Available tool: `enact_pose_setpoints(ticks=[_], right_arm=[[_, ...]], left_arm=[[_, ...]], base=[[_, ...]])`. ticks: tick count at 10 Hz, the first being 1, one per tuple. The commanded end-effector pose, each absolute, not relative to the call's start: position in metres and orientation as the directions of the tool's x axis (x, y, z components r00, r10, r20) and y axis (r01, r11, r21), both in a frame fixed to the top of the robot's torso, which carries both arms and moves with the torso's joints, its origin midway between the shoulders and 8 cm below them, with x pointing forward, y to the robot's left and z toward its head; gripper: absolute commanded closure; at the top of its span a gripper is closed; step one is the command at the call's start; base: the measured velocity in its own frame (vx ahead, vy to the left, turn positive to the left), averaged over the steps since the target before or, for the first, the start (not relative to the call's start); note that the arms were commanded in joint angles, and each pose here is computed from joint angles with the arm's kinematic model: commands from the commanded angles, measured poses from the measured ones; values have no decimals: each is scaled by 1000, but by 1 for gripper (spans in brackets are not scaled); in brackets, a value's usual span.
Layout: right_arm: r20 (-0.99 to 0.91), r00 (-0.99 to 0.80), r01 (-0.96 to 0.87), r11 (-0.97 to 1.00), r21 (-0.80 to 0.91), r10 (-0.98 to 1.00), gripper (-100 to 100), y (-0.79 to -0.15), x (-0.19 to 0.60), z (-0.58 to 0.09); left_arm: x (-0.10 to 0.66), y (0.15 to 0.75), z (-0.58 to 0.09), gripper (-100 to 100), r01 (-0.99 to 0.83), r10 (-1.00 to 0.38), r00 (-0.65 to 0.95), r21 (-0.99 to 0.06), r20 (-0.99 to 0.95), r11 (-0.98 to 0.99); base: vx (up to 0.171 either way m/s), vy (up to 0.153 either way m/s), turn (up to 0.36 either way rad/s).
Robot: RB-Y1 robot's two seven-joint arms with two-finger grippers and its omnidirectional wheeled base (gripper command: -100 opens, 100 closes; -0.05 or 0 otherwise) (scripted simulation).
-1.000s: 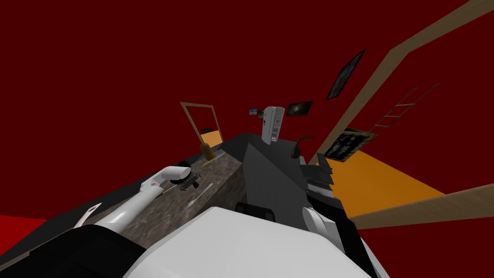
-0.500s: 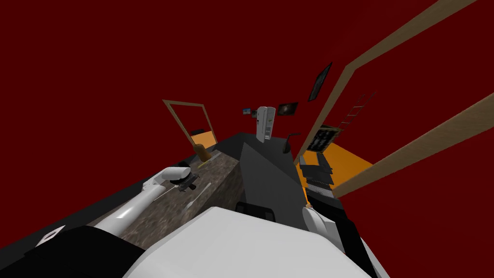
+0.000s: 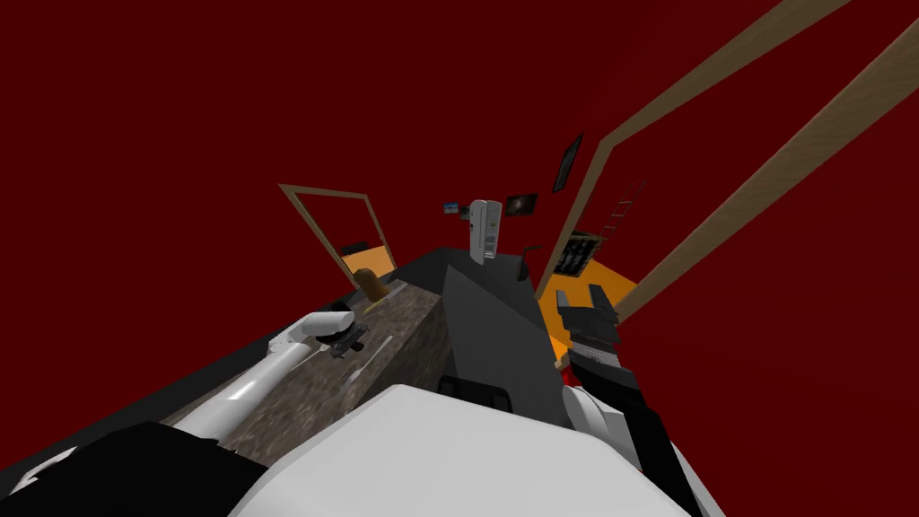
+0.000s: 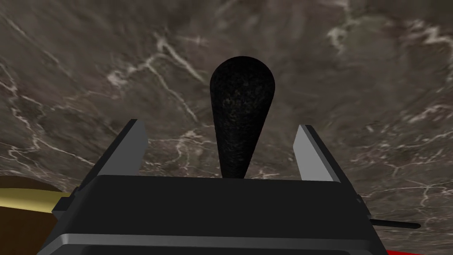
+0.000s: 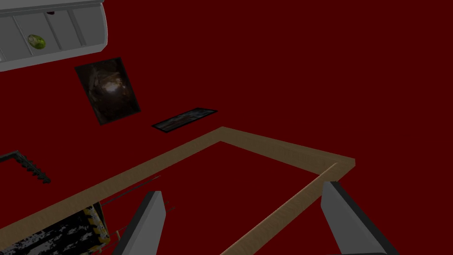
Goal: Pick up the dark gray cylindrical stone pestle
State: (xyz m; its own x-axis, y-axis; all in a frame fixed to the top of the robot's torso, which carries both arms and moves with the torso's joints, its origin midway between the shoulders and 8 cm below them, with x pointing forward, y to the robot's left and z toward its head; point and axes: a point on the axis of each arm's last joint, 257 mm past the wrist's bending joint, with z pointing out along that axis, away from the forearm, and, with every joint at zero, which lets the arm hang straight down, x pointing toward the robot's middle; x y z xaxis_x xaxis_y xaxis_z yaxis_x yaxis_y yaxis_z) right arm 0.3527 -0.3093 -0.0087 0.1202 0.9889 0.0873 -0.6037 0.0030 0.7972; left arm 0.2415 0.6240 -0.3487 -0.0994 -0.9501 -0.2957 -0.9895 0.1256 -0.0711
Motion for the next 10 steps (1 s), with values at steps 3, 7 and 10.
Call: enact_pose_setpoints(ticks=[3,7,10], right_arm=[[87,120,-604,3,797,989,0,-309,353,-9],[87,120,-604,3,797,989,0,-309,353,-9],[87,120,-603,3,797,989,0,-309,353,-9]], left_arm=[[241,624,-349,100,-990,-950,-99,-70,-296,125],[243,619,-345,100,-986,-947,-125,-72,-296,153],[246,609,-338,100,-975,-938,-179,-72,-296,209]], base=[[-5,1,5],[17,-1,56],[138,-18,235]])
